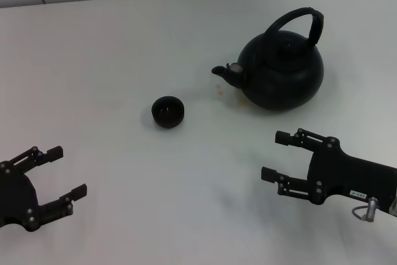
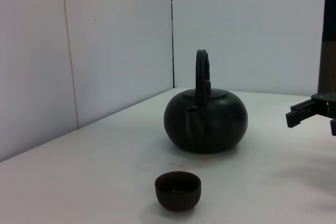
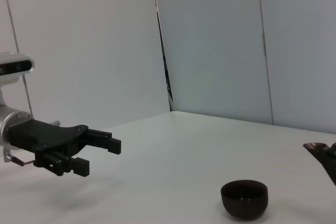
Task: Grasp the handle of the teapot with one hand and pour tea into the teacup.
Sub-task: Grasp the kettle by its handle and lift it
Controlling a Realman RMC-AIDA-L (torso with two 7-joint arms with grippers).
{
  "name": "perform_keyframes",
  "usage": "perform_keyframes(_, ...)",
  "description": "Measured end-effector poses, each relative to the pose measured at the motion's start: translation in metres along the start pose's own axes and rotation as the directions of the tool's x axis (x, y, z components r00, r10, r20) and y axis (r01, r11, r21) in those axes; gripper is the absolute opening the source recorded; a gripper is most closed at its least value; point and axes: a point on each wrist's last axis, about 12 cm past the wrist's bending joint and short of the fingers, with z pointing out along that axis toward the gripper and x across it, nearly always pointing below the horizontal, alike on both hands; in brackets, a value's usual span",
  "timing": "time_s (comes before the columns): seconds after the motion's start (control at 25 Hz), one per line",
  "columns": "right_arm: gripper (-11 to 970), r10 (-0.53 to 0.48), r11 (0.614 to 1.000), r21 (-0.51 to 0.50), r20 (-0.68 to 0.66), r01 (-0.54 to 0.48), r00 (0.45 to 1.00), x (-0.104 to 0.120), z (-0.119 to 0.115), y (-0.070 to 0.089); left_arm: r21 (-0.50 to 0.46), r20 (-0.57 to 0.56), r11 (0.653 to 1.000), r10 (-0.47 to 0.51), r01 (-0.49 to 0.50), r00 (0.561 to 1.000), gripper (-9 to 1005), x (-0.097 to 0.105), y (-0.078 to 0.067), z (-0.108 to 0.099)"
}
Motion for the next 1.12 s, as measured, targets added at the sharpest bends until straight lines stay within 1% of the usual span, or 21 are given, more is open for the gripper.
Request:
perform_keyframes(0.16, 776, -0.014, 0.999, 0.033, 0.032, 0.013, 0.999, 0.002, 0.000, 0.004, 0.001, 0.004, 1.000, 0.000, 0.000, 1.000, 805, -0.001, 0.000, 0.002)
perform_keyframes(0.2, 776, -0.045, 0.995, 0.087, 0.079, 0.038, 0.996, 0.004, 0.001, 0.009, 0.002, 0.006, 1.000, -0.003, 0.003, 1.000, 805, -0.001, 0.001, 0.003)
perform_keyframes(0.24, 776, -0.045, 0.995, 0.087, 0.079, 0.038, 0.996, 0.004, 0.001, 0.009, 0.002, 0.006, 1.000, -0.003, 0.003, 1.000, 805, -0.001, 0.001, 0.003)
perform_keyframes(0.28, 776, -0.066, 0.991, 0.126, 0.106, 0.052, 0.992, 0.005, 0.001, 0.011, 0.003, 0.007, 1.000, -0.004, 0.003, 1.000, 805, -0.001, 0.000, 0.003)
perform_keyframes(0.36, 777, -0.104, 0.971, 0.228, 0.157, 0.067, 0.982, 0.008, 0.002, 0.017, 0.003, 0.009, 1.000, -0.005, 0.005, 1.000, 805, -0.001, 0.000, 0.004)
perform_keyframes(0.4, 777, -0.125, 0.955, 0.289, 0.178, 0.070, 0.976, 0.009, 0.002, 0.019, 0.003, 0.009, 1.000, -0.006, 0.006, 1.000, 805, -0.001, 0.000, 0.005)
perform_keyframes(0.52, 777, -0.169, 0.886, 0.461, 0.220, 0.050, 0.961, 0.012, 0.002, 0.025, 0.001, 0.008, 1.000, -0.007, 0.007, 1.000, 805, -0.001, 0.000, 0.005)
perform_keyframes(0.6, 777, -0.183, 0.809, 0.587, 0.229, 0.014, 0.956, 0.014, -0.002, 0.025, -0.001, 0.010, 1.000, -0.007, 0.008, 1.000, 805, -0.001, 0.000, 0.005)
perform_keyframes(0.64, 777, -0.183, 0.809, 0.587, 0.229, 0.014, 0.956, 0.014, -0.002, 0.025, -0.002, 0.010, 1.000, -0.008, 0.008, 1.000, 805, -0.001, 0.000, 0.005)
perform_keyframes(0.72, 777, -0.176, 0.779, 0.627, 0.228, -0.006, 0.958, 0.016, -0.005, 0.024, -0.003, 0.011, 1.000, -0.008, 0.008, 1.000, 805, -0.001, 0.000, 0.005)
perform_keyframes(0.8, 776, -0.168, 0.766, 0.643, 0.226, -0.017, 0.960, 0.018, -0.007, 0.024, -0.003, 0.011, 1.000, -0.008, 0.008, 1.000, 805, -0.001, 0.000, 0.005)
perform_keyframes(1.12, 776, -0.167, 0.742, 0.670, 0.222, -0.026, 0.960, 0.018, -0.010, 0.021, -0.003, 0.017, 1.000, -0.009, 0.009, 1.000, 805, -0.002, 0.000, 0.005)
